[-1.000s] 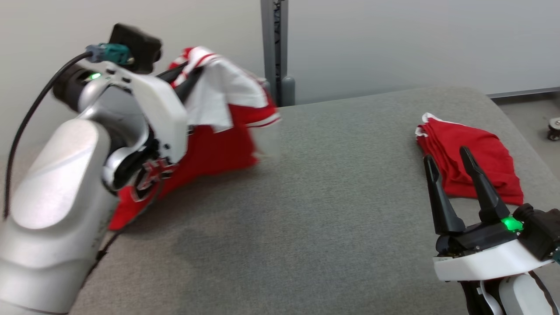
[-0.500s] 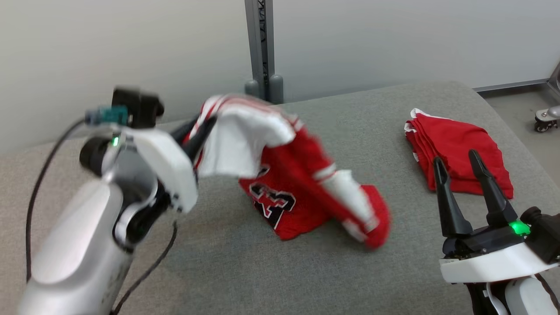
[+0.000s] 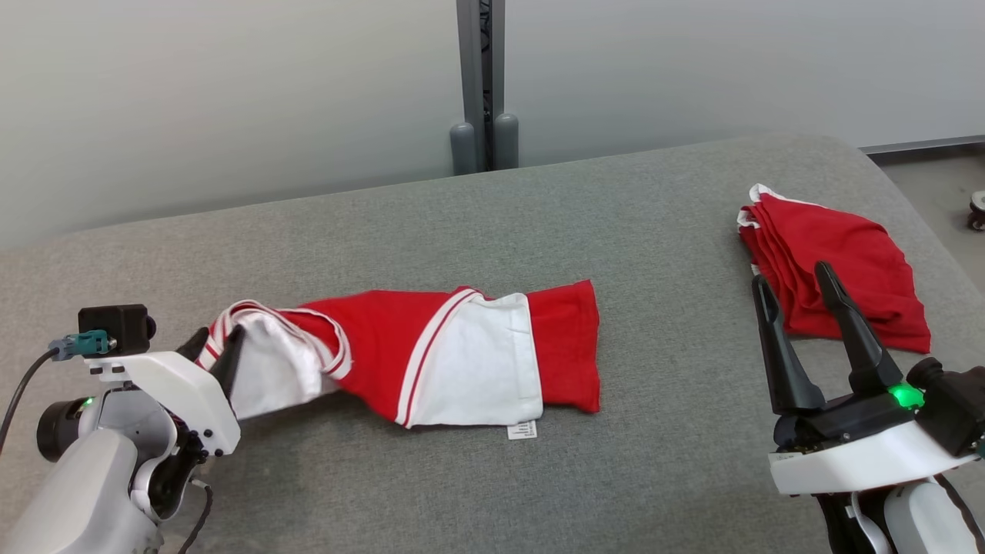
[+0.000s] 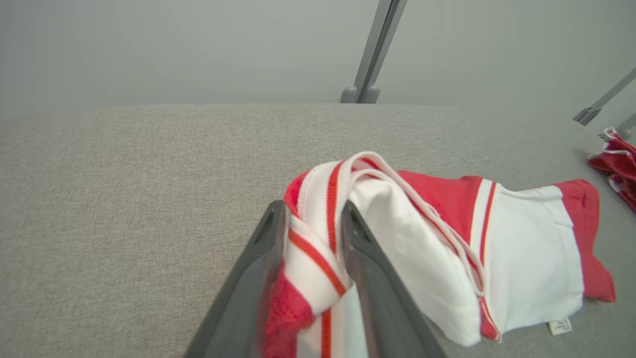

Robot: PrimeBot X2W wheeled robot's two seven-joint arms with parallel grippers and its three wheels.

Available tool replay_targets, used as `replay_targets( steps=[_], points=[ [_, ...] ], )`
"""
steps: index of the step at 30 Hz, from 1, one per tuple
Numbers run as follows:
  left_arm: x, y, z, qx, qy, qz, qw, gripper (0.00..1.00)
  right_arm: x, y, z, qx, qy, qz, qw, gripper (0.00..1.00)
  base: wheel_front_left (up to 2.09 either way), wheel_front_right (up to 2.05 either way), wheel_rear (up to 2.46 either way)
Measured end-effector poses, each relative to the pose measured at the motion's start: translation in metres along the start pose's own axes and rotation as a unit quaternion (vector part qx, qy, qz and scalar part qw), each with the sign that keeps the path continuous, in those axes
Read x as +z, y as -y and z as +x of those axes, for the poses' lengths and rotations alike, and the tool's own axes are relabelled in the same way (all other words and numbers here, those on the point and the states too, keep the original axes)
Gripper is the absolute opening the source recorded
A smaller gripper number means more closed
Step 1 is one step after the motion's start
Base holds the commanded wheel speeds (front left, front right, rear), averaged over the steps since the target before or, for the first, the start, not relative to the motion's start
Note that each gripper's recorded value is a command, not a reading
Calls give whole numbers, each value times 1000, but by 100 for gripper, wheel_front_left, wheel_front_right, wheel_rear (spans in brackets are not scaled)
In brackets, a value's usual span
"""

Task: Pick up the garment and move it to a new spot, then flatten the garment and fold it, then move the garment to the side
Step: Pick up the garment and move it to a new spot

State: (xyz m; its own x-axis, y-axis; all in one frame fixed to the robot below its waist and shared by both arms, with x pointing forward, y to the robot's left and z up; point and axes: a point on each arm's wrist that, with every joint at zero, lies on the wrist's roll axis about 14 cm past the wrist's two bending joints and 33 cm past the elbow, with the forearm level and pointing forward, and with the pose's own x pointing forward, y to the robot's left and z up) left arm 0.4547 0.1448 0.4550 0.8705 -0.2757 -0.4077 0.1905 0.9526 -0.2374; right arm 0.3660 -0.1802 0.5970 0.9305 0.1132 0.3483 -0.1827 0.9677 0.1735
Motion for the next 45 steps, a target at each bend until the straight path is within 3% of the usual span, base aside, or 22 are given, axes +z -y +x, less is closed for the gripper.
replay_targets(
  steps=[9,18,21,29,37,45],
  points=[
    [18,-3,-3,-1,52,43,998,100,-4,-8,5,16,-6,1,1000,100,0,0,0],
    [78,9,-30,1,204,51,978,100,-14,-13,1,21,-19,8,1000,100,0,0,0],
    [72,13,-39,5,233,31,972,100,-23,-12,0,20,-32,12,999,100,0,0,0],
    [18,16,-56,43,219,4,975,100,-35,-5,-3,8,-51,16,999,100,0,0,0],
    [18,16,-87,83,262,-16,961,100,-40,-1,-7,2,-59,17,998,100,0,0,0],
    [20,21,-103,89,283,20,955,100,-38,-4,-8,8,-58,14,998,100,0,0,0]
  ],
)
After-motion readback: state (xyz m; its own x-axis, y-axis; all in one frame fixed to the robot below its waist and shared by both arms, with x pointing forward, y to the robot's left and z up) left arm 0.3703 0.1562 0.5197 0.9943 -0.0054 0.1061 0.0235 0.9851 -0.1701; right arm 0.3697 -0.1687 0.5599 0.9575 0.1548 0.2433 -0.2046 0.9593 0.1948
